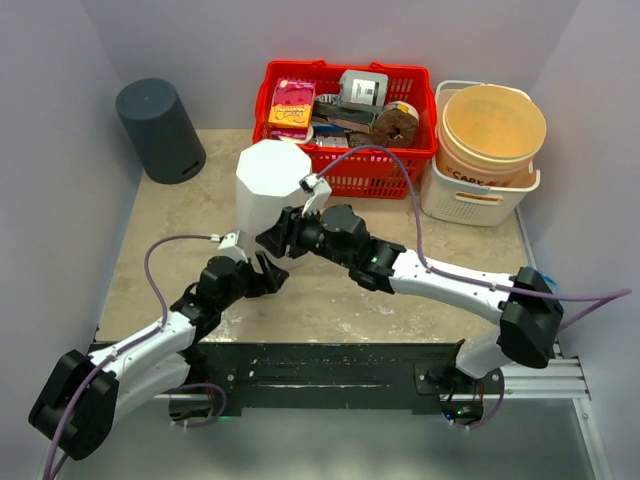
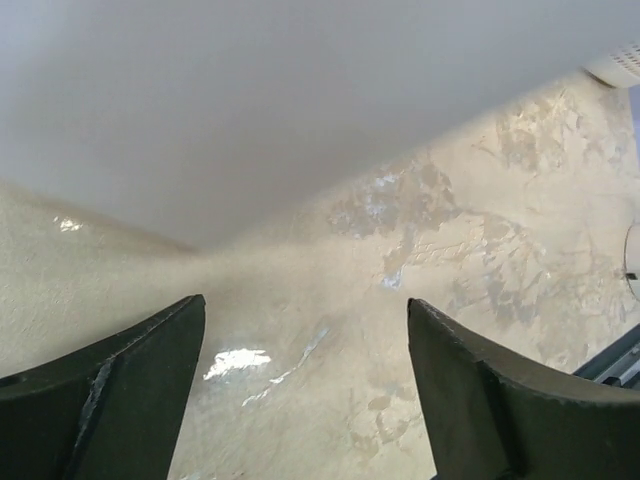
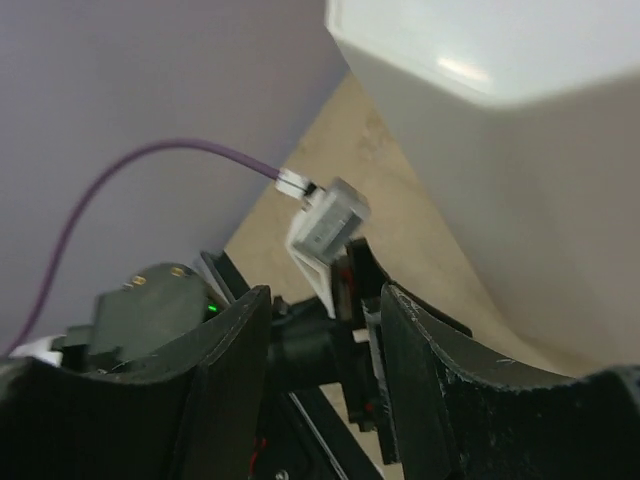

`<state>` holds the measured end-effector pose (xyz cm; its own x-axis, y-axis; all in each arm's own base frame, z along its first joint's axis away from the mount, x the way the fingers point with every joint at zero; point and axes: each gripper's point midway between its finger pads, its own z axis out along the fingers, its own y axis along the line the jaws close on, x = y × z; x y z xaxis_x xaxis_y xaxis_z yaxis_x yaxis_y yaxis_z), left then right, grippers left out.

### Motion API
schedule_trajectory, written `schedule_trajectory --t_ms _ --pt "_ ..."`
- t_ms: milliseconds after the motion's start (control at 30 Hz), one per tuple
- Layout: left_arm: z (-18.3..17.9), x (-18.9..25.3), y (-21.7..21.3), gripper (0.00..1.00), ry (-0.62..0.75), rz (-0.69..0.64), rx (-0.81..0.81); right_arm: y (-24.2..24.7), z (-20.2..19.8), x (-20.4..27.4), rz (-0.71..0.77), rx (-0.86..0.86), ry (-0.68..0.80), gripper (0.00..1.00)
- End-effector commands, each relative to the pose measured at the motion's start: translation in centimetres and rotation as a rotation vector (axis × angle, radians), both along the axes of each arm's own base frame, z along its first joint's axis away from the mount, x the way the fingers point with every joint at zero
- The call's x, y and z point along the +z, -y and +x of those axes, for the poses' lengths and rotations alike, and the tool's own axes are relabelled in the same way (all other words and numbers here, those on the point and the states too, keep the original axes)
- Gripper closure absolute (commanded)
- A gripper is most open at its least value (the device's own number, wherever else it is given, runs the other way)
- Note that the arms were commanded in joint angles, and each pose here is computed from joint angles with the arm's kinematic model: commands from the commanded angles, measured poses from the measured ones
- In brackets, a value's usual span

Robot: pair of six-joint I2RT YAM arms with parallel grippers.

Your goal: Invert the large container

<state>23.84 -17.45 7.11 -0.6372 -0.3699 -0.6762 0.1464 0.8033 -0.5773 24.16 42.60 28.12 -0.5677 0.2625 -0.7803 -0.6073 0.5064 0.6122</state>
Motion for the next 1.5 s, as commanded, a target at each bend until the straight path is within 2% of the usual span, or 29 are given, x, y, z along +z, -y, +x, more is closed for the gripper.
schedule_trajectory --t_ms 0,333,400,533,667,833,900,967,1000,1067,1100,1233,1400,1433,1467 --pt "0.9 1.9 0.6 0.13 0.057 -0.006 -0.013 0.4 -0.4 -3.5 -0.103 0.008 -0.056 0.48" --pt "0.7 2.7 0.1 0.13 0.087 0.014 -0.013 2.2 0.0 -2.7 -0.123 -0.055 -0.027 0.45" --pt "0.7 3.2 0.0 0.13 0.101 0.016 -0.017 3.7 0.5 -2.5 -0.147 -0.115 -0.013 0.42" --pt "1.2 4.0 -0.7 0.12 0.114 0.044 0.018 7.5 1.4 -2.0 -0.181 -0.272 -0.002 0.30" --pt "1.2 5.0 -0.9 0.09 0.139 0.043 0.033 12.0 1.6 -2.0 -0.205 -0.420 0.003 0.22" --pt "0.9 6.4 -0.4 0.08 0.175 0.050 0.065 16.2 1.2 -0.1 -0.148 -0.506 0.022 0.18" --pt "1.0 7.0 -0.6 0.08 0.185 0.081 0.115 17.5 1.4 -0.8 -0.165 -0.531 0.015 0.17" --pt "0.1 6.5 0.3 0.08 0.169 0.121 0.102 18.8 1.4 -0.9 -0.158 -0.550 0.007 0.16" --pt "0.4 7.0 0.0 0.07 0.178 0.126 0.158 19.2 1.5 -0.9 -0.153 -0.553 0.005 0.16" --pt "-0.3 6.7 0.9 0.08 0.172 0.142 0.168 20.1 1.6 -1.3 -0.151 -0.559 -0.007 0.15" --pt "0.1 7.3 0.5 0.08 0.185 0.136 0.240 20.4 1.7 -1.5 -0.153 -0.561 -0.011 0.14" --pt "-0.5 7.7 1.4 0.08 0.190 0.149 0.312 22.3 1.9 -1.9 -0.154 -0.592 -0.016 0.14" --pt "-0.7 8.1 2.5 0.08 0.204 0.139 0.426 22.7 1.7 -1.4 -0.132 -0.583 -0.004 0.14" --pt "-0.7 7.3 2.3 0.08 0.197 0.184 0.445 22.6 1.7 -1.4 -0.134 -0.580 -0.002 0.14" --pt "-0.6 7.8 2.5 0.08 0.199 0.175 0.472 22.6 1.8 -1.4 -0.138 -0.577 -0.001 0.14"
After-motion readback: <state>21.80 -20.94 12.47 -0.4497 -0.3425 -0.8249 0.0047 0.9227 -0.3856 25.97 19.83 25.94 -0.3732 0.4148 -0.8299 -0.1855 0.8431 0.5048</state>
